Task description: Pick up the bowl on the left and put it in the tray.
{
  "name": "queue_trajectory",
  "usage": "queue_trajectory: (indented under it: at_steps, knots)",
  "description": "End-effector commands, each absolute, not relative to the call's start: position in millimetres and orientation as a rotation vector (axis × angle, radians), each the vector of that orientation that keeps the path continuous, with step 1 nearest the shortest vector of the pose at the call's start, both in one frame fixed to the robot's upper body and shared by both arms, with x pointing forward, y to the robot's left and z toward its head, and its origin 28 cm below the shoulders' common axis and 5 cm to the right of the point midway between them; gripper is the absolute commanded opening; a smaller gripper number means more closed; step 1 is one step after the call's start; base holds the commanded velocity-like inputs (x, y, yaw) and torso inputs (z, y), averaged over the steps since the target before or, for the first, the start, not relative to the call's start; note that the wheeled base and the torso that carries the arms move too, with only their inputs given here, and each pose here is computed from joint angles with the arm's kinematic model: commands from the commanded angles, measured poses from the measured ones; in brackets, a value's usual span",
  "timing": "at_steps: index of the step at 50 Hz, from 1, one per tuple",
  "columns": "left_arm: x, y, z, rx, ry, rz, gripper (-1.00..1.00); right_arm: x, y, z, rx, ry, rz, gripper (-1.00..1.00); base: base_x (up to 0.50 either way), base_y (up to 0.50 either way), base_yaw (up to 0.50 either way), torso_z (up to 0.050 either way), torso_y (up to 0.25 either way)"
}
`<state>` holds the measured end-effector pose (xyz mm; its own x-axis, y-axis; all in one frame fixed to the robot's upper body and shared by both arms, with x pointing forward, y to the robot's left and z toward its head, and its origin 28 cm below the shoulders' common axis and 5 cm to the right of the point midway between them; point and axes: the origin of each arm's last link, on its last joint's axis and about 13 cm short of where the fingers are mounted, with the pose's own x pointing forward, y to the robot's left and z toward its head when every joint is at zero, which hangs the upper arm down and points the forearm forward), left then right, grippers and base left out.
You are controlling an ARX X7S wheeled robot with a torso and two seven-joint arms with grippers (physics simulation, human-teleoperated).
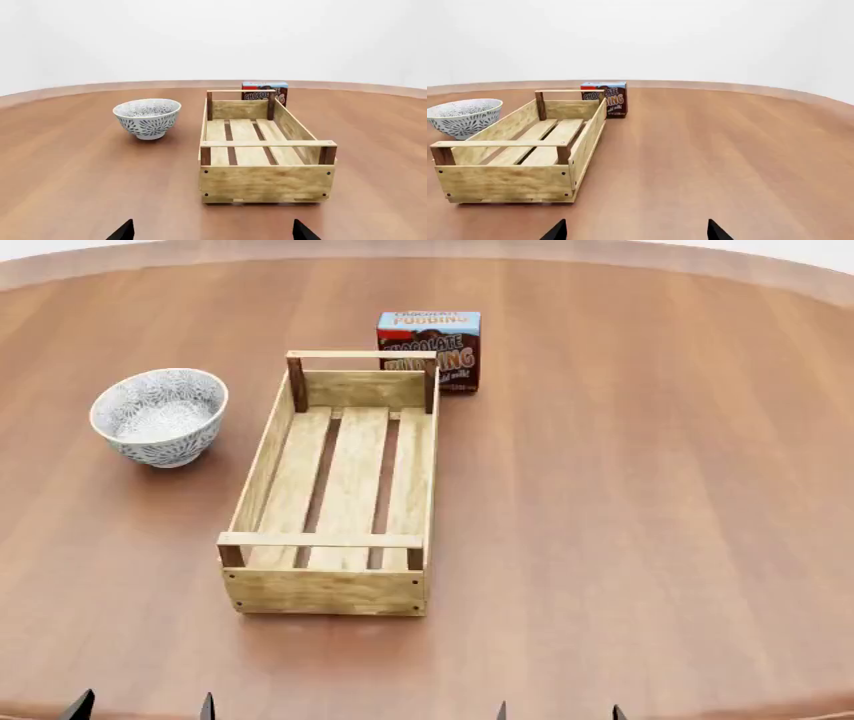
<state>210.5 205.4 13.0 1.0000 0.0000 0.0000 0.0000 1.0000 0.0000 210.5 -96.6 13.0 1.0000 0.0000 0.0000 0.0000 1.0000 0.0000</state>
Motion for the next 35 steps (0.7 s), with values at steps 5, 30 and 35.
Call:
queue_trajectory:
  at_steps: [5,30,35]
  knots:
    - [210.1,205.8,12.5,-0.006,-0.001,0.002,1.00,209.7,-95.8,13.7,-0.002,-0.005,0.003,1.00,0.00,0.00,0.00,0.000,0.000]
    - [209.0,206.2,12.2,-0.013,-0.004,0.007,1.00,207.6,-95.8,14.1,0.004,-0.025,0.011,1.00,0.00,0.10,0.00,0.000,0.000]
    - [209.3,206.0,12.1,-0.013,-0.004,0.007,1.00,207.6,-95.7,14.3,0.002,-0.027,0.013,1.00,0.00,0.50,0.00,0.000,0.000]
